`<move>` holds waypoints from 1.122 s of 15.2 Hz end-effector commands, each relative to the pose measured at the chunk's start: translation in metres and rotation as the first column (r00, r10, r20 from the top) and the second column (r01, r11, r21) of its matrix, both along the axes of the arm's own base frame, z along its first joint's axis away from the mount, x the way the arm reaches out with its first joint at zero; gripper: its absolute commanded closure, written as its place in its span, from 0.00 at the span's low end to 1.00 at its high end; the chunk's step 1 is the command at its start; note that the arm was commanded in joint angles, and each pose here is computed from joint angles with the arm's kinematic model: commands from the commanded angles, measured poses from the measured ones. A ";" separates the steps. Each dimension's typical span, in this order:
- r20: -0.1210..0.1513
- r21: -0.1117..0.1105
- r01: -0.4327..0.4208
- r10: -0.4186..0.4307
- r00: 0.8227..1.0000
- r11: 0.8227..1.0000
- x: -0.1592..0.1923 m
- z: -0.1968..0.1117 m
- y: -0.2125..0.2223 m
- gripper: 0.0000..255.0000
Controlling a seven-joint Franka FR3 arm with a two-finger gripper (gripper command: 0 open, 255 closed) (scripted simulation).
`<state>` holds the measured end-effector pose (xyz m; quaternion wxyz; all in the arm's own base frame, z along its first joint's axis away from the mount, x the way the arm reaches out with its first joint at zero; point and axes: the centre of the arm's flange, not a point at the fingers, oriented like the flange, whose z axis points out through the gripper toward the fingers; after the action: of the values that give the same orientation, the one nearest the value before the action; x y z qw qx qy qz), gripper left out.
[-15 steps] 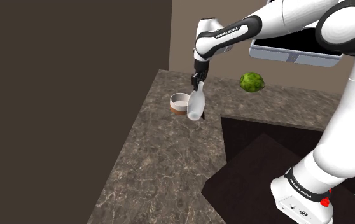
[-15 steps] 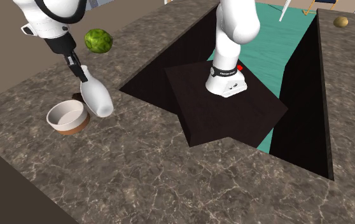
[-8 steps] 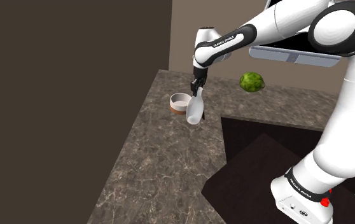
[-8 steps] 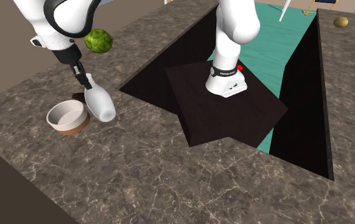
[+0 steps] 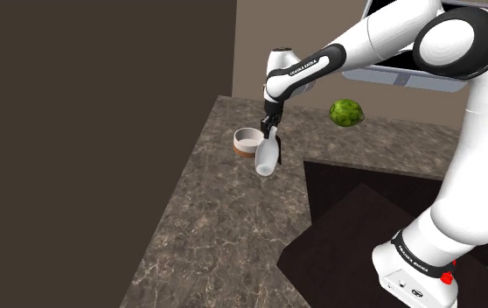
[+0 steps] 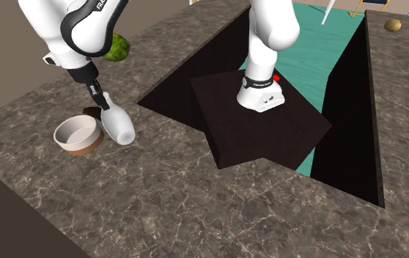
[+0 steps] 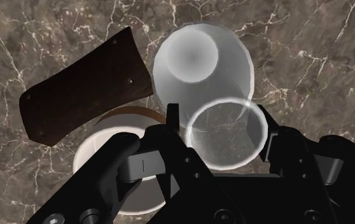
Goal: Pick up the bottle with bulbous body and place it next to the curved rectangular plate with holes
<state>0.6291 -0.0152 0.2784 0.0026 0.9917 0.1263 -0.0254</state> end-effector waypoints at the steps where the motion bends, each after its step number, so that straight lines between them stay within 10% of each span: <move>1: 0.001 0.000 0.000 0.000 1.000 1.000 0.000 -0.001 0.000 1.00; 6: 0.001 0.000 0.000 0.000 1.000 1.000 0.000 -0.001 0.000 1.00; 7: 0.001 0.000 0.000 0.000 1.000 1.000 0.000 -0.001 0.000 0.00; 17: 0.001 0.000 0.000 0.000 1.000 1.000 0.003 0.049 0.001 0.00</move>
<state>0.6308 -0.0135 0.3221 0.0028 0.9917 0.1265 -0.0242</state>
